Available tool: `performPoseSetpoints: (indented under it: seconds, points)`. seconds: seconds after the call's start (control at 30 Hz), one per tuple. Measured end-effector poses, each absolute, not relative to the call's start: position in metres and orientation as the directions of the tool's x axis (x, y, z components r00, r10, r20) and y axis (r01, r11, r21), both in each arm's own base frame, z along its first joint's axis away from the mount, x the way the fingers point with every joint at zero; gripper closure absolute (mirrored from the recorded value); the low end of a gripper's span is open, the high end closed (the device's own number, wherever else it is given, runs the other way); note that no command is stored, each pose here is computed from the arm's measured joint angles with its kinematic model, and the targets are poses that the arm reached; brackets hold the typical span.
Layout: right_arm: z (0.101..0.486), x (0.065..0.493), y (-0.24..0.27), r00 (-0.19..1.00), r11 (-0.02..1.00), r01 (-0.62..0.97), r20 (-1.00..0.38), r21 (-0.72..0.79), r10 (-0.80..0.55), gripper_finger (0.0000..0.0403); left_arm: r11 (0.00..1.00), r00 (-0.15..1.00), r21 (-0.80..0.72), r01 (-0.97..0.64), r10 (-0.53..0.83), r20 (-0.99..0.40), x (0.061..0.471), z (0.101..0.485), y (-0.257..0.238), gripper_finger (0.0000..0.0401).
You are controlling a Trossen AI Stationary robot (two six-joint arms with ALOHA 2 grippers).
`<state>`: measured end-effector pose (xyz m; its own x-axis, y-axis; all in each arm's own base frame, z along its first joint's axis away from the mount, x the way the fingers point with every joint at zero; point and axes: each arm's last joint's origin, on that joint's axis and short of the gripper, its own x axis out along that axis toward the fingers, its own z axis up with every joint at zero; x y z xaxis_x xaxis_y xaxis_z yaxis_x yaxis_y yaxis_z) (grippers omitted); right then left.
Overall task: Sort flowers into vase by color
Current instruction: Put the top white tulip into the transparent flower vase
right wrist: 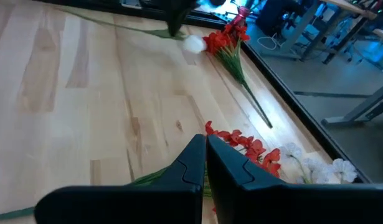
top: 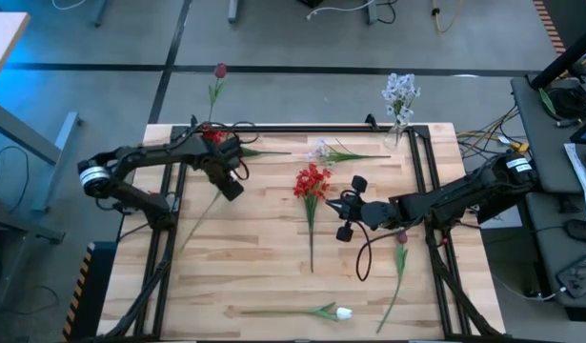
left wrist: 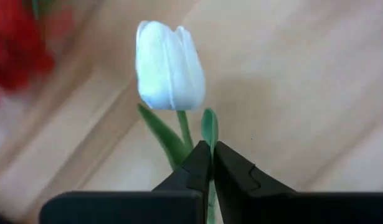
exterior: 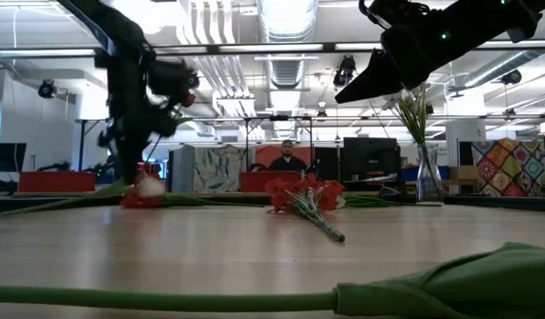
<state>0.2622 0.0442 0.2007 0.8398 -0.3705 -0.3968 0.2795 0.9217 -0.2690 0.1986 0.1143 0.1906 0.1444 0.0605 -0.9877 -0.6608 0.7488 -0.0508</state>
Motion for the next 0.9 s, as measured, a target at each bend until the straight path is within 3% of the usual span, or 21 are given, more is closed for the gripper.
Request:
performPoseSetpoints:
  seconds: [0.17,0.3,0.43,0.63,0.9]
  points:
    - [0.198,0.262,0.046,0.888,0.951,0.23,-0.356,-0.208,-0.292,0.0394,0.82,0.422,-0.118,-0.56,0.159,-0.893,0.215,0.23,0.092,0.0401]
    - [0.194,0.257,0.048,0.954,0.981,0.14,-0.248,-0.135,-0.17,0.0394,0.888,0.655,-0.165,-0.429,0.181,-0.734,0.222,0.247,0.068,0.0401]
    - [0.185,0.255,0.048,0.97,0.985,0.131,-0.189,-0.111,-0.151,0.0393,0.939,0.826,-0.182,-0.293,0.152,-0.543,0.226,0.254,0.046,0.0401]
    - [0.173,0.276,0.053,0.983,0.988,0.131,-0.121,-0.084,-0.141,0.036,0.982,0.955,-0.132,-0.135,0.093,-0.283,0.23,0.252,0.025,0.0401]
    - [0.167,0.326,0.058,0.983,0.982,0.184,0.003,-0.036,-0.184,0.0255,0.995,0.999,-0.089,-0.049,0.047,-0.021,0.235,0.257,0.013,0.0401]
